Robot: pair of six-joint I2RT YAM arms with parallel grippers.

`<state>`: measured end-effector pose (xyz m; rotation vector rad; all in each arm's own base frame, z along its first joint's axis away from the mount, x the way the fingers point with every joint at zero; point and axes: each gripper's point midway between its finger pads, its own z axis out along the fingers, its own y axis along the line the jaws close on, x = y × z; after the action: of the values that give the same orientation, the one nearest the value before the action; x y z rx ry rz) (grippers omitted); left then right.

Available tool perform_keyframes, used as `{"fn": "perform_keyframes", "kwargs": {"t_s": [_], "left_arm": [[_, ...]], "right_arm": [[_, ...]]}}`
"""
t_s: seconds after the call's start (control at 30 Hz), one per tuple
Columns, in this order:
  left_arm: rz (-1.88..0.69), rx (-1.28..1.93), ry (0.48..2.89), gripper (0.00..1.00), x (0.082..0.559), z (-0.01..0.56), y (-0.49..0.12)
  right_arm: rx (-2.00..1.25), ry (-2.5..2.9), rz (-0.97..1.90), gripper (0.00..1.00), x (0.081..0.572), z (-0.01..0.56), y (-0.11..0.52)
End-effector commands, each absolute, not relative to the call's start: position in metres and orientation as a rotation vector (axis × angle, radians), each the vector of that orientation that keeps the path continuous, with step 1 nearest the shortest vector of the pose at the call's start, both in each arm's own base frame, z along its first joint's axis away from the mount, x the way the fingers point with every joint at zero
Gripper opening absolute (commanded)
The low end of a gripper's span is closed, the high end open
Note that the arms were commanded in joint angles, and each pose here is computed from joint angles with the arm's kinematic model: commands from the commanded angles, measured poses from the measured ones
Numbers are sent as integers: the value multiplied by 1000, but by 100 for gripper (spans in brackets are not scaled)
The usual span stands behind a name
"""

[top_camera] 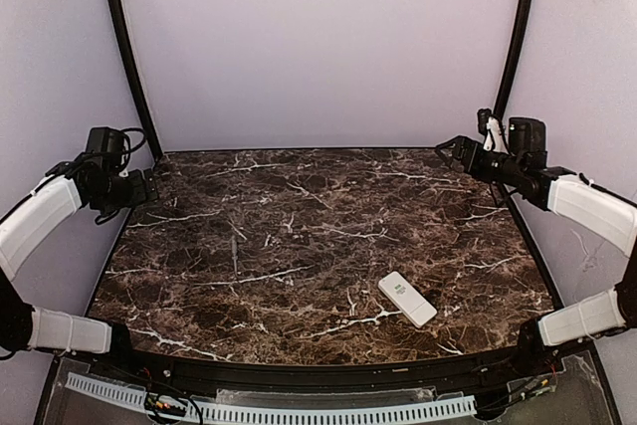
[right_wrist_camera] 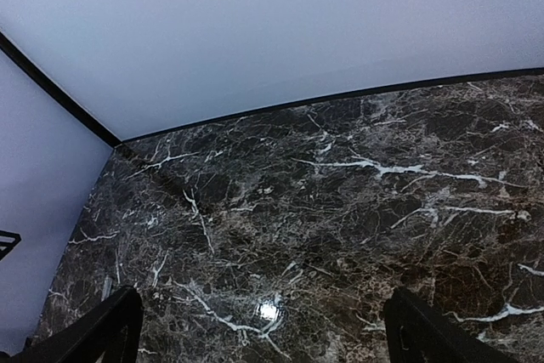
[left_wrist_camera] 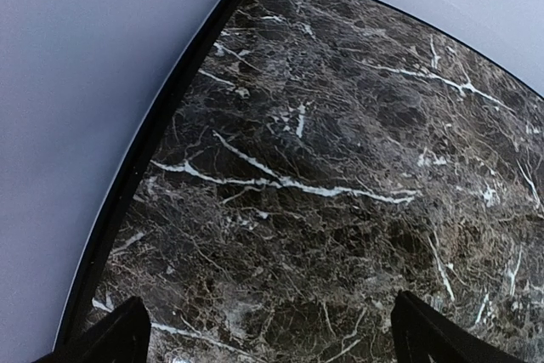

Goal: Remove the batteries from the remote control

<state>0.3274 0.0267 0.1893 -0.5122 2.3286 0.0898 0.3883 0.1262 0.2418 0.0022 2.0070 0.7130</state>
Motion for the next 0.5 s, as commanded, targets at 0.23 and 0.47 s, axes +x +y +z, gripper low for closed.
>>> {"fn": "perform_keyframes", "kwargs": {"t_s": [0.23, 0.47], "left_arm": [[-259, -58, 2474, 100, 292, 183, -44], [-280, -6, 2452, 100, 290, 181, -52]], "right_arm": [[-25, 2264, 807, 99, 361, 204, 152], [-15, 2434, 610, 99, 334, 171, 158]]}}
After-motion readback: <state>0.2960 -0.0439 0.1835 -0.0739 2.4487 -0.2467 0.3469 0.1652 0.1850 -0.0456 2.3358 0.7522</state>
